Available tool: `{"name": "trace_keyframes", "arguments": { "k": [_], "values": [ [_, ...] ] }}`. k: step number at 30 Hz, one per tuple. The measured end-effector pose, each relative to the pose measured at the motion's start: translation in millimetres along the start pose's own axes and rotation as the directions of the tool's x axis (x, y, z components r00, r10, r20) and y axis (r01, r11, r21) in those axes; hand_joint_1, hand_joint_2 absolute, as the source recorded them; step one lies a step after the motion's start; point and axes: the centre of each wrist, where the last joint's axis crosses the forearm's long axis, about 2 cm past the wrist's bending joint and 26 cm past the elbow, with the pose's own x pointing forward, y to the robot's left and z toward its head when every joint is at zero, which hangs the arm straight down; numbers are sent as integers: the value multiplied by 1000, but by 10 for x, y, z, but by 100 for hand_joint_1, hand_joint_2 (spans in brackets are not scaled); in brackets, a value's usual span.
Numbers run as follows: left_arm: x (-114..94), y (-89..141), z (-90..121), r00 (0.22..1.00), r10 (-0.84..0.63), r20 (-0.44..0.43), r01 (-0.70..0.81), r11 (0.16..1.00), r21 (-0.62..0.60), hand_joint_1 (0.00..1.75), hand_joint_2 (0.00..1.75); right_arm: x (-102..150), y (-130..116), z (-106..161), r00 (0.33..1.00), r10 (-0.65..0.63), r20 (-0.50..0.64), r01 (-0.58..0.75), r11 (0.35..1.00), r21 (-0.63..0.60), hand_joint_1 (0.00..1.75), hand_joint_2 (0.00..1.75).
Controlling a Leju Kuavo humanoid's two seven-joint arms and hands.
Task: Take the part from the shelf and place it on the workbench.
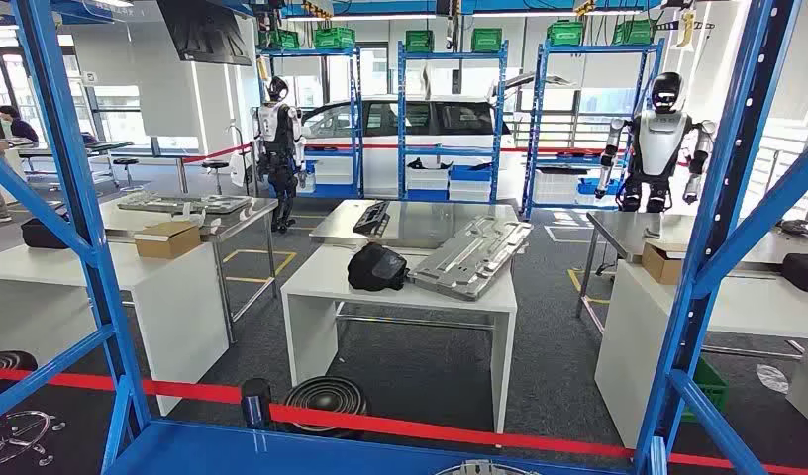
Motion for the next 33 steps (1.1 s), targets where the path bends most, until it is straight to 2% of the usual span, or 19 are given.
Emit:
{"name": "trace_keyframes", "arguments": {
  "k": [12,16,28,31,33],
  "values": [
    [-1,-16,5,1000,13,16,-13,1000,-3,0,0,9,-94,-23,1000,-8,10,8,999,-52,175,175],
    [-1,-6,21,998,20,65,-20,1000,-2,0,175,33,-146,12,1000,-11,7,12,995,-101,175,175],
    [47,54,48,994,6,106,-13,998,66,0,175,-3,-446,137,998,-61,14,63,963,-261,175,175],
    [45,53,51,993,23,119,-33,996,83,0,175,-16,-502,181,995,-100,28,104,938,-331,175,175],
    [35,51,58,991,39,129,-52,994,95,0,175,-41,-588,230,989,-138,51,147,899,-412,175,175]
  ]
}}
